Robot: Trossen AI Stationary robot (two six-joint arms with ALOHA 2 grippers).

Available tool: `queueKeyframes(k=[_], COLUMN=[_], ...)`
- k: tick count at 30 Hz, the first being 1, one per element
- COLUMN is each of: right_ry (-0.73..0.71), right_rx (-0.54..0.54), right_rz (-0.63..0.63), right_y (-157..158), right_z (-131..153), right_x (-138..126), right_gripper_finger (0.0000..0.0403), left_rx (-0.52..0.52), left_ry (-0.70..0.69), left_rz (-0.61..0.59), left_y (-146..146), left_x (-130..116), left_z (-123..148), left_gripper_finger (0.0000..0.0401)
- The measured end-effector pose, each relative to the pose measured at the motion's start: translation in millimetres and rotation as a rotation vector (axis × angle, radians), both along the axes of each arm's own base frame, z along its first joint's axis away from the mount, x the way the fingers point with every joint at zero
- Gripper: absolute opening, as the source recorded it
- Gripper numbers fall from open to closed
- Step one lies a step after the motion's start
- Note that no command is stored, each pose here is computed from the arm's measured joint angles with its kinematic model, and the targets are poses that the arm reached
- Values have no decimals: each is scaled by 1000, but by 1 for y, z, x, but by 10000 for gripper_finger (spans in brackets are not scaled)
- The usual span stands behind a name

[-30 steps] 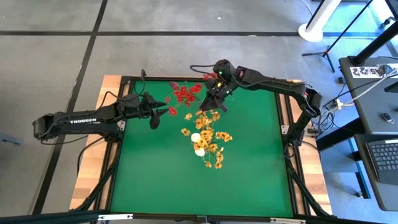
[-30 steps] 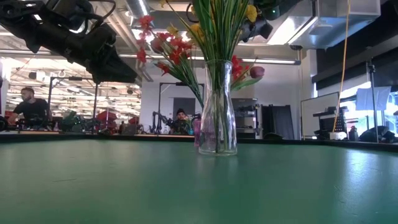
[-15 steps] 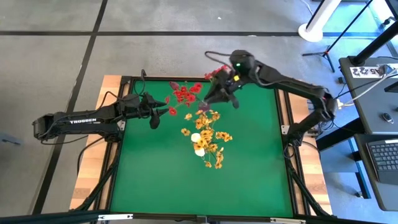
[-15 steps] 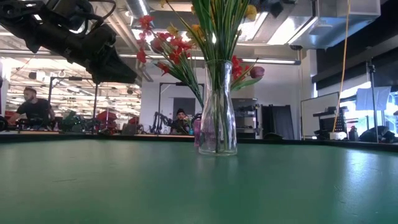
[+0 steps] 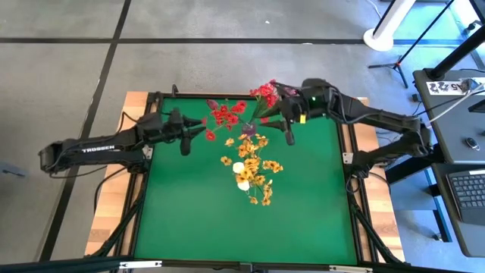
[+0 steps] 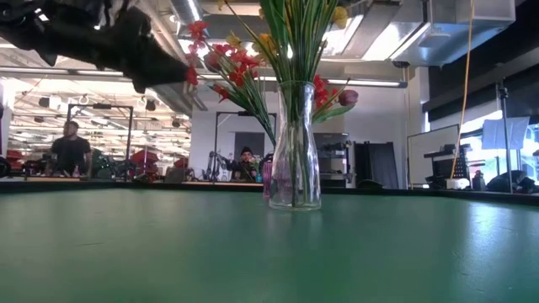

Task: Sort flowers into vase by color
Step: Return to Home Position

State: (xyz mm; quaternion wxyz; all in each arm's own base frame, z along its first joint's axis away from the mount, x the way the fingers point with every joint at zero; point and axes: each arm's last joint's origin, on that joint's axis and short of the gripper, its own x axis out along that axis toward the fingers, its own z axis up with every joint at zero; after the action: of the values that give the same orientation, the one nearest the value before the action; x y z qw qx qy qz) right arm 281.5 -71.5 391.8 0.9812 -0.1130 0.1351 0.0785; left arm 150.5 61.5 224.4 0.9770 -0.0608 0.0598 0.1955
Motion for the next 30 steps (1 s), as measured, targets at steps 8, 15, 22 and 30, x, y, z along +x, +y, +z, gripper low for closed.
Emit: queueKeyframes(k=[8,15,22,30], right_ry=[-91,-298,-287,-423], right_rx=[-2,51,179,72], right_rz=[-171,-221,-290,-402], right_y=[12,25,29,35], right_z=[-26,-52,-97,-94], right_x=[-55,-106,-124,-156], right_gripper_finger=[106,106,106,36], left_rx=[-14,2,26,19], left_ry=[-101,-157,-213,-131], left_rz=[29,9,-127,-114], left_y=[1,1,-3,-6], left_x=[-8,-8,-7,-17], left_z=[11,17,23,23], left_gripper_finger=[67,12,2,1])
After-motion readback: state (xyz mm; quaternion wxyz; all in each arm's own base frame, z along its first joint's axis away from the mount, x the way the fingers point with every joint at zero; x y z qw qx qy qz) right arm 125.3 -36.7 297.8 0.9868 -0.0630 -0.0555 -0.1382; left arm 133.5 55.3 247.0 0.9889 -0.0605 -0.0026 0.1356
